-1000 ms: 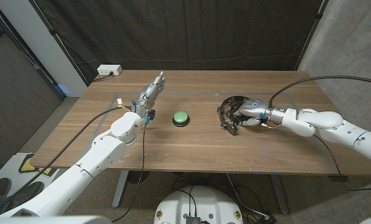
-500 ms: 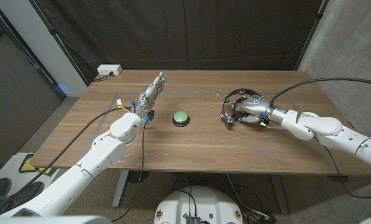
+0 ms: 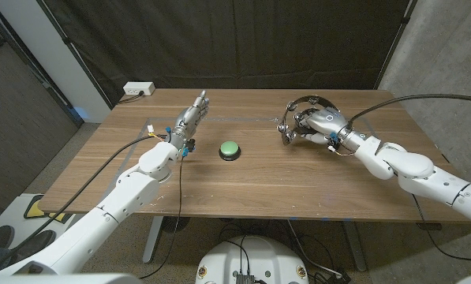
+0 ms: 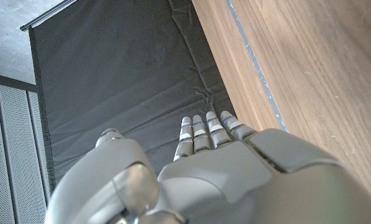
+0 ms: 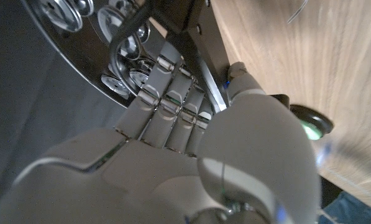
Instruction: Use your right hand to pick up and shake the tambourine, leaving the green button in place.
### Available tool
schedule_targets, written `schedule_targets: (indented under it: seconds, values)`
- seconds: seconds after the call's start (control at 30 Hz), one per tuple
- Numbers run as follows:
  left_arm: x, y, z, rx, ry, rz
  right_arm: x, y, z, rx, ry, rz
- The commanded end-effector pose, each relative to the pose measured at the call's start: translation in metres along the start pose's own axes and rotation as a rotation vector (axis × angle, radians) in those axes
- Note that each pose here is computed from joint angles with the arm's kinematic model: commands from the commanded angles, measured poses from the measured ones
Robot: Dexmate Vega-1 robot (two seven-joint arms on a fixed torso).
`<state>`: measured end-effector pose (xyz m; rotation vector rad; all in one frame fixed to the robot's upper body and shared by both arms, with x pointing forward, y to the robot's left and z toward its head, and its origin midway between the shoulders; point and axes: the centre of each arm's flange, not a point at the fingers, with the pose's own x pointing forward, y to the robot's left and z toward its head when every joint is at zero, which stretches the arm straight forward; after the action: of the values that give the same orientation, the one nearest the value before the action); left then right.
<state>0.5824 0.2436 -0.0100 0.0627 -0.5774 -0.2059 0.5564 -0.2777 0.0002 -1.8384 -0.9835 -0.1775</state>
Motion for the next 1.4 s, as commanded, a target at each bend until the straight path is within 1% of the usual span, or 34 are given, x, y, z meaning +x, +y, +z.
schedule_targets:
  seconds: [0.03,0.17,0.37,0.47,0.57,0.7,0.83,0.93,1.0,1.07,1.13,1.17,1.23,1.27,1.33,1.37,1.4]
  values:
    - [0.001,0.01,0.001,-0.005,-0.013,-0.003,0.002,-0.024,-0.006,0.261,0.223,-0.127]
    - [0.001,0.012,0.002,-0.008,-0.019,-0.006,0.001,-0.029,-0.009,0.378,0.299,-0.205]
    - [0.004,0.014,0.002,-0.009,-0.016,-0.019,0.0,-0.036,-0.011,0.503,0.371,-0.3]
    - [0.005,0.015,0.002,-0.009,-0.017,-0.023,-0.002,-0.04,-0.013,0.566,0.401,-0.335]
    - [0.007,0.016,0.002,-0.013,-0.02,-0.027,-0.002,-0.042,-0.016,0.658,0.426,-0.33]
    - [0.008,0.019,0.002,-0.02,-0.031,-0.033,-0.001,-0.039,-0.019,0.758,0.456,-0.328]
    - [0.008,0.023,0.0,-0.032,-0.04,-0.027,-0.001,-0.034,-0.027,0.948,0.463,-0.35]
    - [0.008,0.025,-0.001,-0.037,-0.039,-0.027,0.0,-0.03,-0.031,1.108,0.445,-0.358]
    - [0.008,0.026,-0.002,-0.037,-0.036,-0.031,0.001,-0.028,-0.033,1.193,0.426,-0.352]
    - [0.009,0.026,-0.003,-0.037,-0.034,-0.036,0.003,-0.028,-0.033,1.228,0.416,-0.352]
    - [0.01,0.026,-0.004,-0.04,-0.03,-0.039,0.003,-0.03,-0.032,1.217,0.422,-0.346]
    - [0.01,0.026,-0.005,-0.04,-0.029,-0.043,0.003,-0.031,-0.031,1.217,0.421,-0.351]
    - [0.011,0.026,-0.006,-0.039,-0.026,-0.049,0.001,-0.03,-0.031,1.254,0.427,-0.373]
    - [0.012,0.026,-0.006,-0.041,-0.024,-0.051,0.0,-0.026,-0.032,1.326,0.438,-0.412]
    - [0.012,0.028,-0.007,-0.04,-0.023,-0.051,-0.002,-0.019,-0.033,1.454,0.45,-0.464]
    - [0.012,0.028,-0.007,-0.039,-0.023,-0.05,-0.001,-0.015,-0.033,1.539,0.449,-0.487]
    - [0.012,0.029,-0.007,-0.039,-0.023,-0.05,0.0,-0.011,-0.033,1.619,0.436,-0.503]
